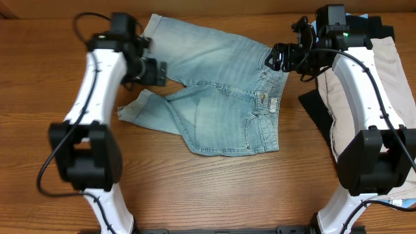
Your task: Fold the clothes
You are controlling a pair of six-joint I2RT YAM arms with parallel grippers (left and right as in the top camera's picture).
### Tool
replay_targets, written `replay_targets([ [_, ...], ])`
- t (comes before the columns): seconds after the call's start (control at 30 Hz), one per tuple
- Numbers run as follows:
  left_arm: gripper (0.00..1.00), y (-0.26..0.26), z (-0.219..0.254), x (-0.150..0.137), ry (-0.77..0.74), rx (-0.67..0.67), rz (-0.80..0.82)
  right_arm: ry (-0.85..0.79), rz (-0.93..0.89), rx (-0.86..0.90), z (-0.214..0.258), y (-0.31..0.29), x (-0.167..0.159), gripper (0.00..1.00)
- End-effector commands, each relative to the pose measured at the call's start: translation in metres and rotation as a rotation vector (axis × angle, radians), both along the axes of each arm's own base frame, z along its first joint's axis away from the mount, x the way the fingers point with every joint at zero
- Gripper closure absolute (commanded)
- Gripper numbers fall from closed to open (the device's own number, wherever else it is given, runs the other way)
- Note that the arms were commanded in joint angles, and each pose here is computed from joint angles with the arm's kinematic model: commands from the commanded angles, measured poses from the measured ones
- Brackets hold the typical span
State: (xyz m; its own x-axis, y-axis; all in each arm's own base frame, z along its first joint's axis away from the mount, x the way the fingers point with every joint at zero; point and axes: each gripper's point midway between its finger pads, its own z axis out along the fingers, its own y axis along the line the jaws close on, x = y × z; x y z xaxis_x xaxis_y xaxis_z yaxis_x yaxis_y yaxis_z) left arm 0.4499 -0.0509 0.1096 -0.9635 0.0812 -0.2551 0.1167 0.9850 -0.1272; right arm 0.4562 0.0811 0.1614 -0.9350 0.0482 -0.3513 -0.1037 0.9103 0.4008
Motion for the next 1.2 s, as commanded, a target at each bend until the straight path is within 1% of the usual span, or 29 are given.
replay_targets([
  [0.0, 0.00, -0.017, -0.032, -0.004, 0.073, -0.021, -0.049, -0.039, 0.018, 0.006, 0.018, 0.002, -0.001, 0.00],
  [0.07, 0.01, -0.013, -0.052, -0.006, 0.133, -0.023, 0.061, -0.042, 0.018, 0.006, 0.019, 0.002, 0.000, 0.00],
  [0.17, 0.07, -0.009, -0.068, -0.006, 0.177, -0.029, 0.159, -0.050, 0.018, 0.005, 0.019, 0.002, 0.002, 0.00],
  [0.3, 0.19, -0.009, -0.077, -0.004, 0.194, -0.038, 0.224, -0.063, 0.019, 0.001, 0.020, 0.002, 0.004, 0.00],
  [0.37, 0.22, -0.010, -0.077, -0.001, 0.187, -0.044, 0.244, -0.069, 0.015, -0.008, 0.020, 0.000, 0.006, 0.00],
  [0.43, 0.28, -0.009, -0.078, -0.001, 0.186, -0.042, 0.262, -0.072, 0.012, -0.016, 0.020, -0.001, 0.007, 0.00],
  [0.47, 0.30, -0.005, -0.078, -0.002, 0.190, -0.023, 0.279, -0.073, 0.012, -0.016, 0.020, -0.001, 0.007, 0.00],
  [0.53, 0.30, 0.006, -0.080, -0.009, 0.211, 0.038, 0.327, -0.073, 0.012, -0.016, 0.020, -0.001, 0.007, 0.00],
  [0.67, 0.34, 0.010, -0.080, -0.013, 0.226, 0.062, 0.330, -0.080, 0.016, -0.016, 0.020, -0.001, 0.008, 0.00],
  [0.7, 0.39, 0.010, -0.081, -0.015, 0.235, 0.065, 0.330, -0.087, 0.022, -0.019, 0.021, -0.001, 0.009, 0.00],
  [0.83, 0.54, 0.019, -0.081, -0.022, 0.252, 0.119, 0.336, -0.093, 0.027, -0.022, 0.021, -0.001, 0.009, 0.00],
  [0.87, 0.65, 0.021, -0.081, -0.024, 0.256, 0.129, 0.338, -0.092, 0.027, -0.022, 0.021, -0.001, 0.009, 0.00],
  [0.97, 0.79, 0.024, -0.081, -0.024, 0.254, 0.145, 0.338, -0.091, 0.027, -0.022, 0.021, -0.001, 0.009, 0.00],
  [1.03, 0.96, 0.024, -0.080, -0.024, 0.256, 0.146, 0.338, -0.091, 0.027, -0.022, 0.021, -0.001, 0.009, 0.00],
  [1.17, 0.96, 0.027, -0.067, -0.029, 0.282, 0.164, 0.338, -0.086, 0.028, -0.021, 0.020, -0.001, 0.008, 0.00],
])
